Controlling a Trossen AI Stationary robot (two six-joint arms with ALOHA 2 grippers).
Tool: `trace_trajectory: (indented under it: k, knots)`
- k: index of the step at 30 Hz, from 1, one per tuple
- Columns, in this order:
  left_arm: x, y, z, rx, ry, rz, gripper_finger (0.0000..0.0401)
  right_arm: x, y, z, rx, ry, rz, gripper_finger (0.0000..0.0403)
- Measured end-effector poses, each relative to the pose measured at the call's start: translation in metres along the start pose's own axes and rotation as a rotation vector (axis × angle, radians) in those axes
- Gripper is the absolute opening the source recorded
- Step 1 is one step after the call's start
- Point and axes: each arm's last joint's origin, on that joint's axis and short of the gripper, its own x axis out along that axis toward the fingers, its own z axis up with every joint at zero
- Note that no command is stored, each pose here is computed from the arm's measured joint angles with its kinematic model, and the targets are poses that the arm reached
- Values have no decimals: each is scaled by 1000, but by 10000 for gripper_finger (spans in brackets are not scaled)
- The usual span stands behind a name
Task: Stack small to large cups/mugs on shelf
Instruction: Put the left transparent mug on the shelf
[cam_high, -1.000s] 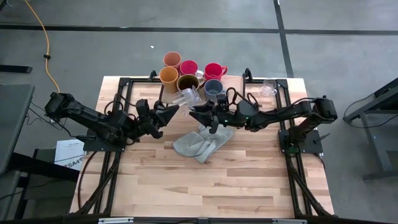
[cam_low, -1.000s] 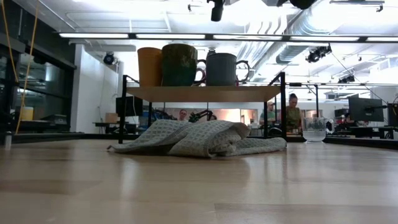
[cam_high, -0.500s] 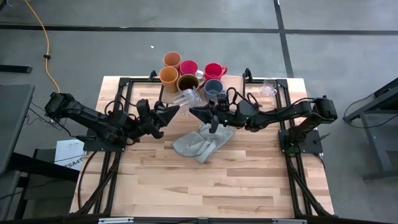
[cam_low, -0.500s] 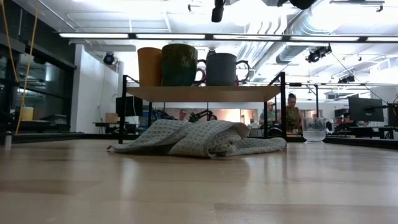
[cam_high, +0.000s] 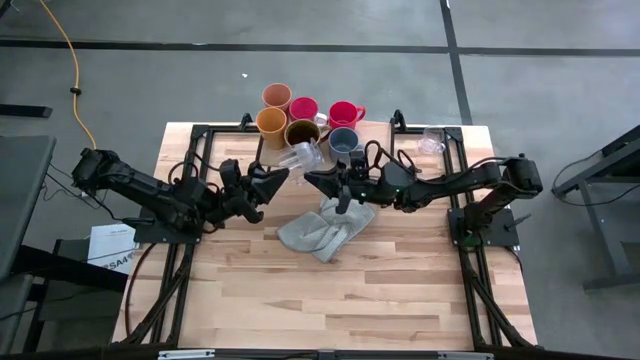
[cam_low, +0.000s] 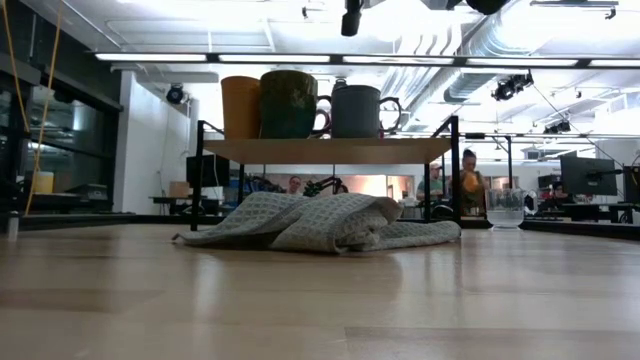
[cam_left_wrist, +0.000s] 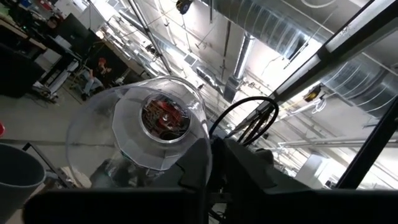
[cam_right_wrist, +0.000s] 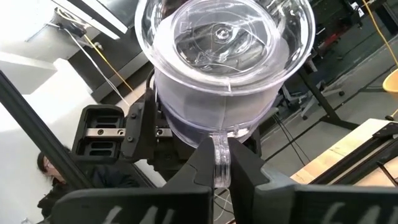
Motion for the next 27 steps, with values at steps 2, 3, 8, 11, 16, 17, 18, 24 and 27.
trace_trajectory:
  k: [2, 3, 8, 11, 16, 17, 18, 24, 27]
  knots:
    - [0, 0, 0, 1, 1, -2, 66, 0, 0, 0, 0, -1, -1, 3]
    - [0, 0, 0, 4, 5, -1, 78, 0, 0, 1, -1, -2, -1, 3]
    - [-6, 2, 6, 34, 78, 24, 152, -6, 9, 14, -40, -13, 9, 2]
    - [-13, 3, 14, 48, 130, 38, 194, -14, 14, 23, -91, 20, -12, 1]
    - [-25, 5, 30, 76, 169, 58, 235, -33, 25, 44, -190, 101, -56, 1]
    - [-27, 5, 33, 80, 171, 61, 237, -38, 28, 48, -206, 118, -65, 1]
    - [-28, 5, 36, 87, 170, 66, 239, -44, 29, 52, -227, 146, -80, 1]
    - [-31, 7, 39, 118, 181, 82, 241, -81, 38, 69, -281, 290, -174, 1]
    - [-31, 7, 37, 125, 188, 86, 241, -96, 43, 77, -305, 309, -201, 0]
